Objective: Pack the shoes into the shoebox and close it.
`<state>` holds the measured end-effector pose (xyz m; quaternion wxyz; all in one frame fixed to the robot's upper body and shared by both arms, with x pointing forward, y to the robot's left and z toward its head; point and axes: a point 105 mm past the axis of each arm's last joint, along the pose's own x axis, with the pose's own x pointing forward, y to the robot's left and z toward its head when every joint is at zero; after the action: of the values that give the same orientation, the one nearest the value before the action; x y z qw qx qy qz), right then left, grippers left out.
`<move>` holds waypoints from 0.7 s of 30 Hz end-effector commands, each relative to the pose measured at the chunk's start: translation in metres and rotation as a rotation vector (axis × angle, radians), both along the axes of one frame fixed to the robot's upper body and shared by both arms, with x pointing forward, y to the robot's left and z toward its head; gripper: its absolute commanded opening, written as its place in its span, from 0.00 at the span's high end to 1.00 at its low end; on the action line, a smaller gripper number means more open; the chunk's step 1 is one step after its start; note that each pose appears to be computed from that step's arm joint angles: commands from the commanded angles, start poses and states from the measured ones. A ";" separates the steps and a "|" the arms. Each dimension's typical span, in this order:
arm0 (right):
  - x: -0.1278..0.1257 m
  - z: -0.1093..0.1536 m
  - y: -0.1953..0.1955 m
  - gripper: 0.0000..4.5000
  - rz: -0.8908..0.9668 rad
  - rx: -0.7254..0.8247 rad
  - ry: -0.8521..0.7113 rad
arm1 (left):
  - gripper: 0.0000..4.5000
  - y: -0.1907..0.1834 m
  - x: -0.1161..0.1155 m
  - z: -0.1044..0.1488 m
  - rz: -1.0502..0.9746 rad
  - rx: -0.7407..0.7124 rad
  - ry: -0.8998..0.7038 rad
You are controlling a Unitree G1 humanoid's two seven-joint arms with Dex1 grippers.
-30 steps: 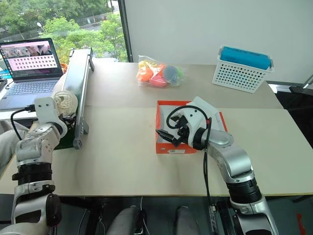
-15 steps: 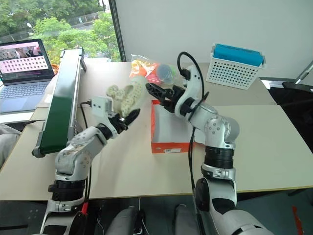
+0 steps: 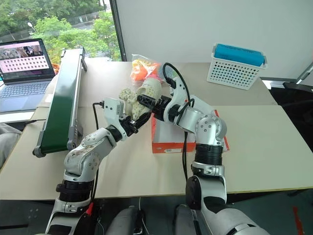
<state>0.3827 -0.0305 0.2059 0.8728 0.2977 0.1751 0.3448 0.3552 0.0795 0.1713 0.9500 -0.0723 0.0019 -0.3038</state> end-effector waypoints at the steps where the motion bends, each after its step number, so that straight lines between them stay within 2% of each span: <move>1: -0.002 0.018 -0.004 0.39 -0.015 0.024 -0.075 | 0.37 -0.006 -0.004 0.025 -0.024 -0.002 -0.104; 5: -0.003 0.016 -0.001 0.66 -0.013 0.021 -0.064 | 0.37 -0.006 -0.002 0.020 -0.012 0.029 -0.093; 8: -0.003 0.013 0.000 0.66 -0.014 0.011 -0.060 | 0.37 -0.007 0.000 0.019 0.006 0.059 -0.105; 10: -0.002 0.010 0.000 0.66 -0.020 0.004 -0.052 | 0.37 -0.008 -0.001 0.021 -0.004 0.027 -0.108; 11: -0.001 0.010 -0.002 0.67 -0.037 0.005 -0.053 | 0.20 -0.011 -0.003 0.022 -0.022 0.038 -0.117; 13: 0.002 0.011 -0.008 0.67 -0.080 0.007 -0.062 | 0.05 -0.015 -0.006 0.021 -0.051 0.057 -0.114; 14: 0.007 0.012 -0.014 0.67 -0.122 0.010 -0.063 | 0.01 -0.015 -0.007 0.020 -0.058 0.048 -0.107; 18: 0.032 0.019 -0.075 0.67 -0.383 -0.075 -0.060 | 0.01 -0.009 -0.013 0.007 -0.074 0.096 -0.083; 21: 0.037 0.027 -0.104 0.67 -0.458 -0.146 -0.053 | 0.01 -0.006 -0.017 -0.002 -0.083 0.135 -0.070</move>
<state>0.4173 -0.1198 0.2017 0.9429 0.2585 0.1519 0.1447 0.3452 0.0804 0.1595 0.9452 -0.0081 0.0139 -0.3261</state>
